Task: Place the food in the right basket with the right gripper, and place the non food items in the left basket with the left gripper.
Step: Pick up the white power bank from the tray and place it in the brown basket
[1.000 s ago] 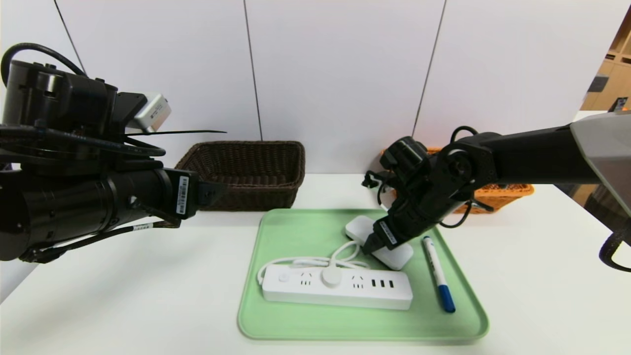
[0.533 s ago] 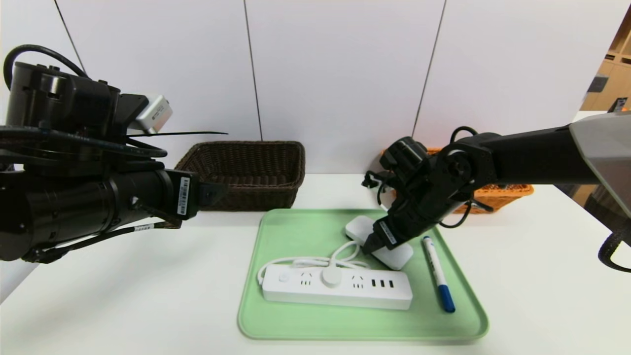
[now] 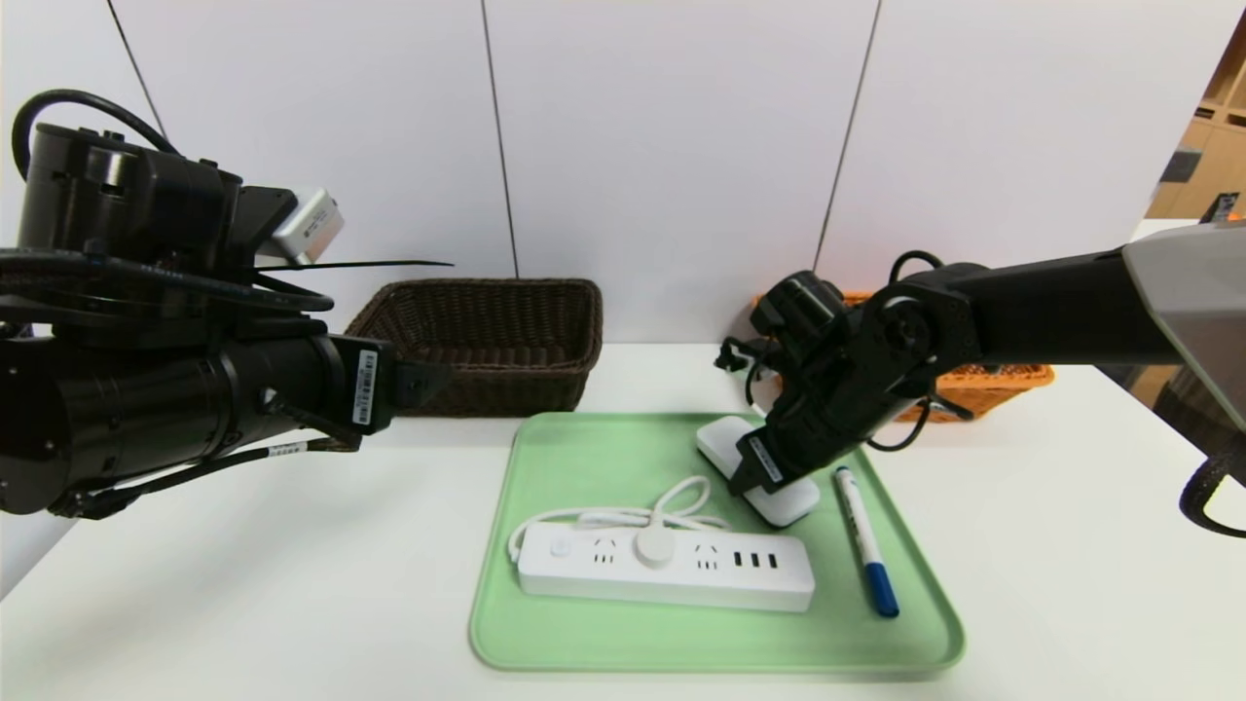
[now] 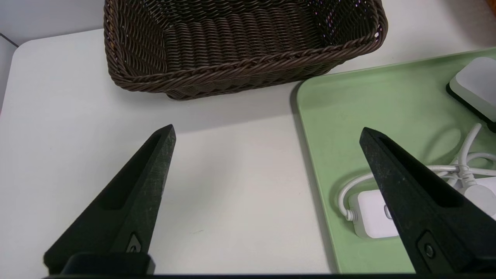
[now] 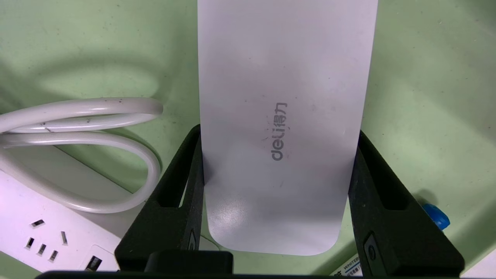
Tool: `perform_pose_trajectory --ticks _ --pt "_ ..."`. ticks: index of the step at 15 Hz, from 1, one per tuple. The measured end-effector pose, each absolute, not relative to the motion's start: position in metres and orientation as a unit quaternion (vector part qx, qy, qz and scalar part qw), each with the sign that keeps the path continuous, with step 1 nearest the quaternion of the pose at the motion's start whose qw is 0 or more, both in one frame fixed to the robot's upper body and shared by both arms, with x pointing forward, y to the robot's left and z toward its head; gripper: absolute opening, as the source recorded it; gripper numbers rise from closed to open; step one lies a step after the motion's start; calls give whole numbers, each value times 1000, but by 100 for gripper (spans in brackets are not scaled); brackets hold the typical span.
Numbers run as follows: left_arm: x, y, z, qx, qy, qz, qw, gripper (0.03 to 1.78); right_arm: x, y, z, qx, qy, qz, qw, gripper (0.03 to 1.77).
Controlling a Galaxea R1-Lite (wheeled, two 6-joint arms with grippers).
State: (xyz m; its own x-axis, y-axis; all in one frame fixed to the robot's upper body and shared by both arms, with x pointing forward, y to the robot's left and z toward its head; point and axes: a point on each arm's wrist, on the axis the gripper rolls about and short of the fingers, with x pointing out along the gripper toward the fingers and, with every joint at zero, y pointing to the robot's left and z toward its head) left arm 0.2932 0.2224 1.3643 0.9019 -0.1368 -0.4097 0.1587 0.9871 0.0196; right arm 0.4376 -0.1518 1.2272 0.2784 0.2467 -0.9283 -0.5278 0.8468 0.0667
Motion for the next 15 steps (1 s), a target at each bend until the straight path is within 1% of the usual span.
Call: perform_pose_trajectory --ticks 4,11,15 --pt "293 222 1364 27 209 -76 975 169 434 -150 1234 -130 543 250 791 101" --pt "294 222 1363 27 210 -76 974 169 413 -139 1275 -132 495 279 813 100" --pt "294 222 1363 27 210 -75 975 169 413 -141 1284 -127 482 275 822 100"
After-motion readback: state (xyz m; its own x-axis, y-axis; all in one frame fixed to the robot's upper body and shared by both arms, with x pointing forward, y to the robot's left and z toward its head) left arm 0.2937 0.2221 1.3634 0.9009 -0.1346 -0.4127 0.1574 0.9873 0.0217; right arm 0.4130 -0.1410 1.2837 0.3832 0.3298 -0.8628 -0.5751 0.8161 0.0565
